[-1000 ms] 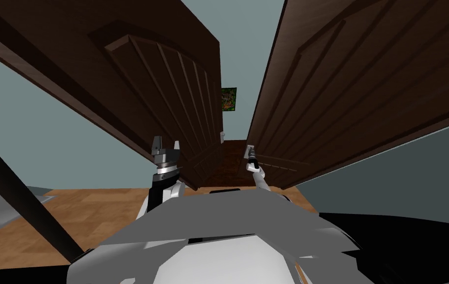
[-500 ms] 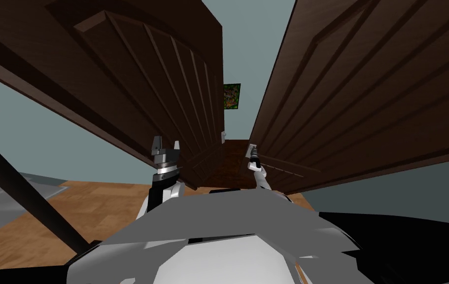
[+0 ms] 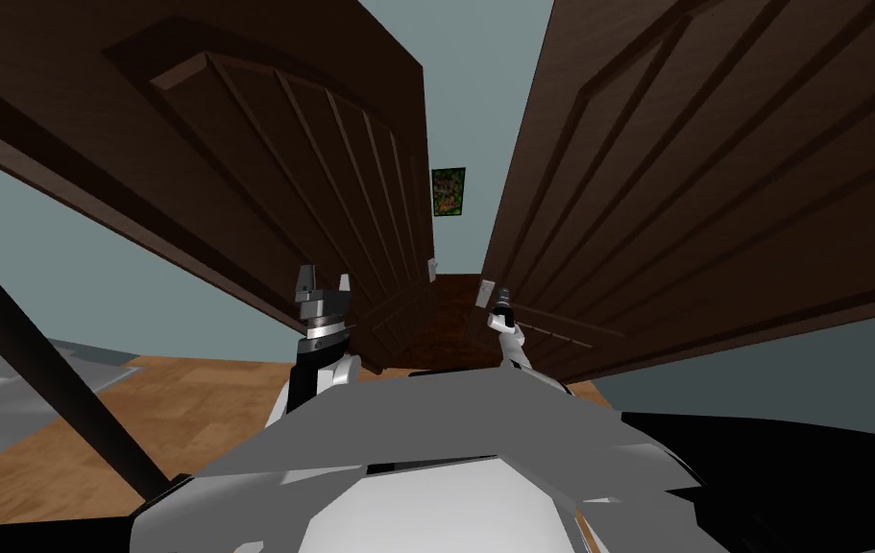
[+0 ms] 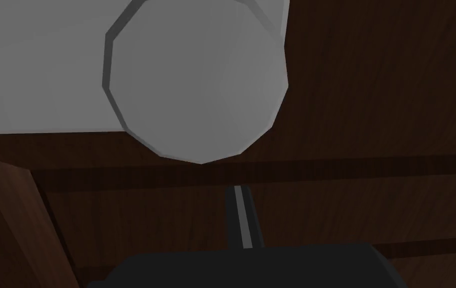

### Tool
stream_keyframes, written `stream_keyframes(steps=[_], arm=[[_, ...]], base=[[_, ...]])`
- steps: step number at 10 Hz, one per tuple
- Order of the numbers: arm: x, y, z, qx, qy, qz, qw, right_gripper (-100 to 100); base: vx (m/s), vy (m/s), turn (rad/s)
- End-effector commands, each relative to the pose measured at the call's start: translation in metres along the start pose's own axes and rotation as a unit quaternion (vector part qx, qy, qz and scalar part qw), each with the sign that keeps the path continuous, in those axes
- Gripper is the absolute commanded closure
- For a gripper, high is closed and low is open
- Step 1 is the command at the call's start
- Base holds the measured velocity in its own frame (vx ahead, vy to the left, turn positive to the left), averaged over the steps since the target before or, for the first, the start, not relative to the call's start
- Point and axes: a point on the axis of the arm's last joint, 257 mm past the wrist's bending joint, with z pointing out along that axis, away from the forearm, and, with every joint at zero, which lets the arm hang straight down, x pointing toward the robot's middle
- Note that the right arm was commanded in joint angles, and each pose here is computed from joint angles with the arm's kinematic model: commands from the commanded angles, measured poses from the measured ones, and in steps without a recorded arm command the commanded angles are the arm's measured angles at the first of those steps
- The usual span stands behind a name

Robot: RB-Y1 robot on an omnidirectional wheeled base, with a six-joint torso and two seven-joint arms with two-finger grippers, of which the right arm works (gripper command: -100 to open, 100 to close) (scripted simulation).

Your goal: Push the door open

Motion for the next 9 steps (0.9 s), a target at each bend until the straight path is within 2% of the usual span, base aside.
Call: stream_keyframes(steps=[1,4,6,7,8,9], arm=[[0.0,-0.003,0.0001,0.005,0.001,0.0,1.0,-100],[0.005,-0.01,-0.0031,0.016,0.003,0.005,0.9999,-100],[0.017,-0.02,-0.0097,0.028,0.007,0.016,0.9995,-100],[0.015,-0.016,-0.0065,0.023,0.005,0.012,0.9996,-100],[0.001,-0.013,-0.0037,0.017,-0.004,0.003,0.9998,-100],[-0.002,-0.013,-0.0035,0.016,-0.007,0.001,0.9999,-100]], base=[[-0.136,0.181,-0.052],[-0.148,0.209,-0.027],[-0.162,0.199,-0.026],[-0.063,0.098,-0.014],[0.085,-0.044,0.082],[0.143,-0.083,0.086]])
